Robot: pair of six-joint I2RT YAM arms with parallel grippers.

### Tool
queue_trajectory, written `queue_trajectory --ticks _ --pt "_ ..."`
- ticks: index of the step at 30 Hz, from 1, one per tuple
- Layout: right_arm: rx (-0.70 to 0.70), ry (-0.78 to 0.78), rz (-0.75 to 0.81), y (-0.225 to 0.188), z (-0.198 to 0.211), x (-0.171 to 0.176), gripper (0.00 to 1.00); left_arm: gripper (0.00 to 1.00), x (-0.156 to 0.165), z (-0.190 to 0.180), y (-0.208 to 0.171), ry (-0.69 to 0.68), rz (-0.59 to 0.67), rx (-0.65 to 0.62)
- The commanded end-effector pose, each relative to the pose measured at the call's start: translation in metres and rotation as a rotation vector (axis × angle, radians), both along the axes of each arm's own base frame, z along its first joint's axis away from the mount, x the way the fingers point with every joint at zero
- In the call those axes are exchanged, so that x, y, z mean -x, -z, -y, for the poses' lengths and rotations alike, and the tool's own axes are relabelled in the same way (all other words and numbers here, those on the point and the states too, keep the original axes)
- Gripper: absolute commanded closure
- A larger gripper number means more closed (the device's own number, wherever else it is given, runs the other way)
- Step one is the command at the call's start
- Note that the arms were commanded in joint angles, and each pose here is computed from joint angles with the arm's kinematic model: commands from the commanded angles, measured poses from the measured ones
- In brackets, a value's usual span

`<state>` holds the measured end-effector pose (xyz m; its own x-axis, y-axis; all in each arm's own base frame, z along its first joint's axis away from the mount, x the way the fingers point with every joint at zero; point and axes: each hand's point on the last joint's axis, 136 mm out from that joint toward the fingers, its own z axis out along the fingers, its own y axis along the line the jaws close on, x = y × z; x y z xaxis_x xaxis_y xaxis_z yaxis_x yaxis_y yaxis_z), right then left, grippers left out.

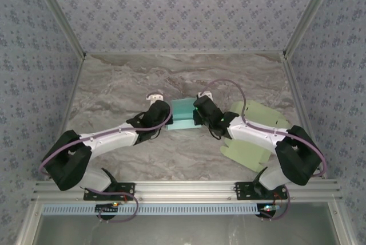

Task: Fold the paper box

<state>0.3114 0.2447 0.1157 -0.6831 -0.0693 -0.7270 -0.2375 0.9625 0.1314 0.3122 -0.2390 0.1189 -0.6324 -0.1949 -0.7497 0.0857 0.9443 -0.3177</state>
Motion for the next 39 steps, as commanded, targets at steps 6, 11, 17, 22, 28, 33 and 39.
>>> queue_trajectory --ticks 6,11,17,22,28,33,39 --pt "-0.053 0.006 0.086 -0.011 0.0 0.022 0.75 0.99 0.012 -0.004 0.006 -0.004 0.066 -0.042" --pt "-0.093 0.034 0.088 -0.02 0.016 0.032 0.57 1.0 0.008 -0.007 0.005 0.015 0.145 -0.13" --pt "-0.06 -0.23 0.204 -0.02 0.003 0.052 0.5 1.0 0.004 -0.013 0.015 0.033 0.197 -0.229" --pt "0.113 -0.453 0.461 -0.04 0.006 0.063 0.41 1.0 0.002 -0.014 0.011 0.052 0.244 -0.273" --pt "0.321 -0.857 0.625 -0.043 -0.002 0.083 0.29 1.0 0.001 -0.013 0.013 0.089 0.282 -0.323" --pt "0.356 -0.979 0.729 -0.059 -0.011 0.081 0.0 0.99 0.003 -0.01 0.02 0.14 0.342 -0.341" --pt "0.323 -1.077 0.735 -0.083 -0.02 0.081 0.0 0.88 0.008 -0.002 0.036 0.203 0.376 -0.319"
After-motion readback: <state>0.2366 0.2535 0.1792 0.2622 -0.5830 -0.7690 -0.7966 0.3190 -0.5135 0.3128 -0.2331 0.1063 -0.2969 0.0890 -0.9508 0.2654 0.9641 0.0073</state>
